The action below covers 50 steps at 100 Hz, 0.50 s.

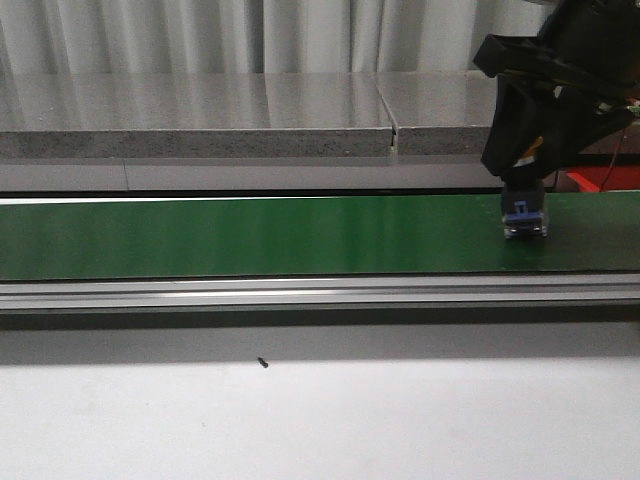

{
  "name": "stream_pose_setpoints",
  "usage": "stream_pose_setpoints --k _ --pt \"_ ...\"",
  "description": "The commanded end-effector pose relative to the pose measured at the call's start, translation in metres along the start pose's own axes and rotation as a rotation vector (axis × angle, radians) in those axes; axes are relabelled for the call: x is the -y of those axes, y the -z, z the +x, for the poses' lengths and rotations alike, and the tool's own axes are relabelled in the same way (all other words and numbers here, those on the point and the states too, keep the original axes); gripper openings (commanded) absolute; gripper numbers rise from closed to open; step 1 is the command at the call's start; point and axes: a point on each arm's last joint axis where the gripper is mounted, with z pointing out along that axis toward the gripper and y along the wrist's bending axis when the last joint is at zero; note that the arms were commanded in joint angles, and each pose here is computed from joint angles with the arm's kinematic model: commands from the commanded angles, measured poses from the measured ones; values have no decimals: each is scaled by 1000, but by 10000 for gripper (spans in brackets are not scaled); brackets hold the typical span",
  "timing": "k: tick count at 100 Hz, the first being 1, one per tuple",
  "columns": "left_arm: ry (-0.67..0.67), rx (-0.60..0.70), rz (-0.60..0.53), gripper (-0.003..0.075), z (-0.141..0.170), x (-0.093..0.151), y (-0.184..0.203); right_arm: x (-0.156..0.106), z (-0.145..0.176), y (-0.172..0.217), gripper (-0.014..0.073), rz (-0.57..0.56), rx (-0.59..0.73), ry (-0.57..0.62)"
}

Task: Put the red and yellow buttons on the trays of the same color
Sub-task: 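Grasp the second yellow button at the belt's end with right gripper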

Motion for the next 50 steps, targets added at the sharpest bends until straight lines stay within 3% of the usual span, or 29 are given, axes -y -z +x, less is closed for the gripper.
stream_pose_setpoints --k 1,30,50 --pt "13 81 5 -20 -13 1 3 -4 -12 20 217 11 102 26" --pt "13 81 5 -20 -13 1 3 -2 -13 38 216 25 155 24" --pt "13 81 5 -20 -13 1 3 24 -8 77 216 88 232 -44"
